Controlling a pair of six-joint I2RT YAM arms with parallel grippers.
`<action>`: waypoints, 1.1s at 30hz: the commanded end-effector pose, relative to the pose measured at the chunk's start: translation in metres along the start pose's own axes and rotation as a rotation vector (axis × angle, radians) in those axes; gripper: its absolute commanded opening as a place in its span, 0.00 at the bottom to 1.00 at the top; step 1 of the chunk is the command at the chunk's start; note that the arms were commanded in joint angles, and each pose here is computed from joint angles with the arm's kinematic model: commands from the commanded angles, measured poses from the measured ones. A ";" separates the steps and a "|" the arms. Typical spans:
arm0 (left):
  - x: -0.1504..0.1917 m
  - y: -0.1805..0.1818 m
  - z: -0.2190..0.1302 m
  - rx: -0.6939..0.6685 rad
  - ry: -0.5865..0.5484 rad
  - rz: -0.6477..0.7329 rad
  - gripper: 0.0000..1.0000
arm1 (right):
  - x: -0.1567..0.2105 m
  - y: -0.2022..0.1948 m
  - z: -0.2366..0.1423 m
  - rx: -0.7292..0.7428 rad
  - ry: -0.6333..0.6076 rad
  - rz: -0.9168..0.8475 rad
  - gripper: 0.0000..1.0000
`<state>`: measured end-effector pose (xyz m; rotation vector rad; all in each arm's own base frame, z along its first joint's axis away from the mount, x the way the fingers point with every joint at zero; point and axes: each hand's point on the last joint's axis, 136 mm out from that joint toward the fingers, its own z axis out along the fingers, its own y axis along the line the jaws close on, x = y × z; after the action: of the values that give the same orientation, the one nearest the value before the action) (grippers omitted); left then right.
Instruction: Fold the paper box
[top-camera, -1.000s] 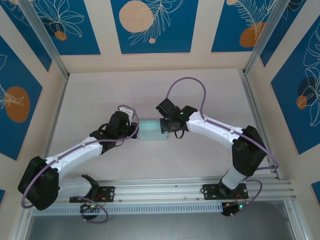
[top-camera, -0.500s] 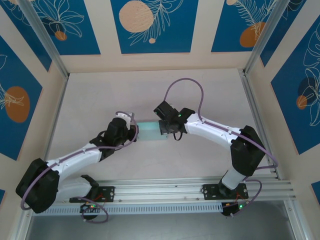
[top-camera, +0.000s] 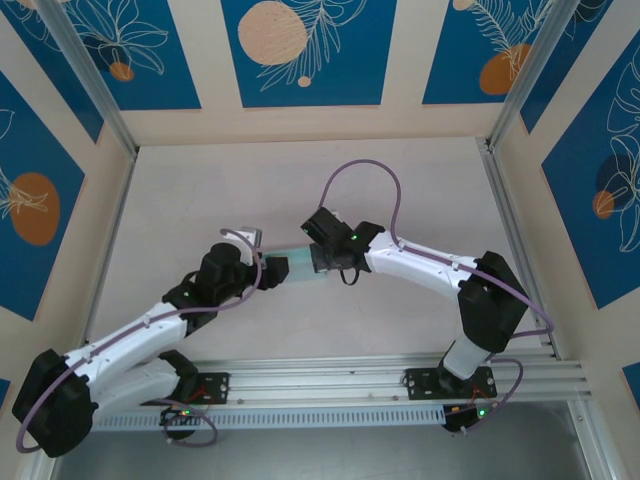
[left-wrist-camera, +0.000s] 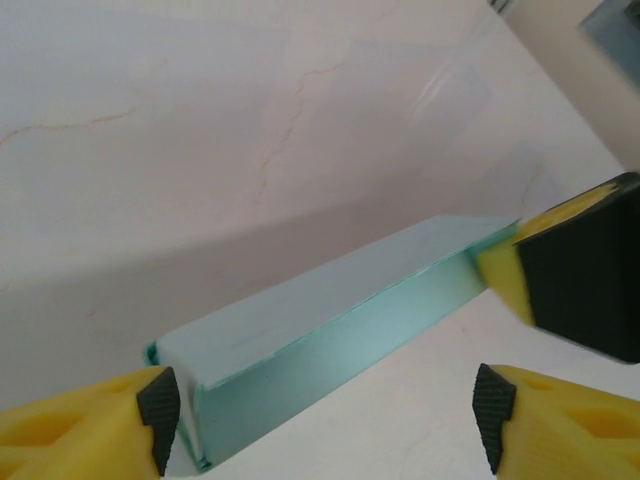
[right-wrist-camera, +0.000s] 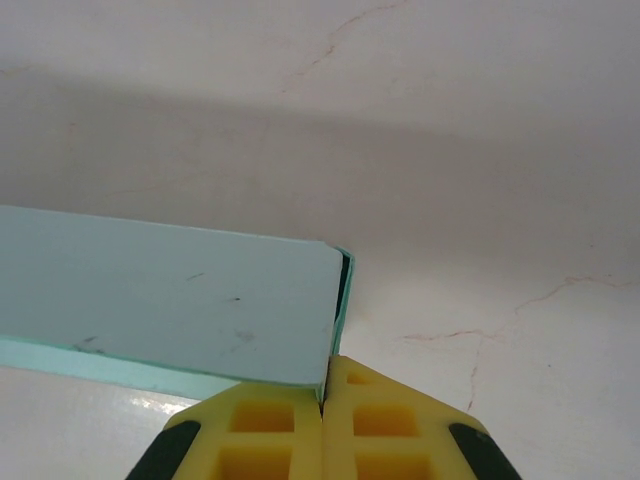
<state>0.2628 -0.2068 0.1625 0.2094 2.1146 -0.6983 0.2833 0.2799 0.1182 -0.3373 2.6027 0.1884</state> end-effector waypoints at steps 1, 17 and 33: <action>-0.016 -0.005 -0.009 -0.018 -0.021 -0.017 0.84 | 0.037 -0.001 0.014 0.019 0.142 -0.049 0.00; -0.004 0.046 0.022 -0.288 0.023 -0.030 0.93 | 0.037 0.004 0.013 0.026 0.142 -0.063 0.00; 0.033 0.063 0.038 -0.304 0.105 -0.069 0.64 | 0.033 0.005 0.006 0.039 0.122 -0.079 0.06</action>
<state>0.3075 -0.1917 0.1344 -0.0030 2.1800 -0.4842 0.2793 0.2893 0.1185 -0.3701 2.5983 0.1841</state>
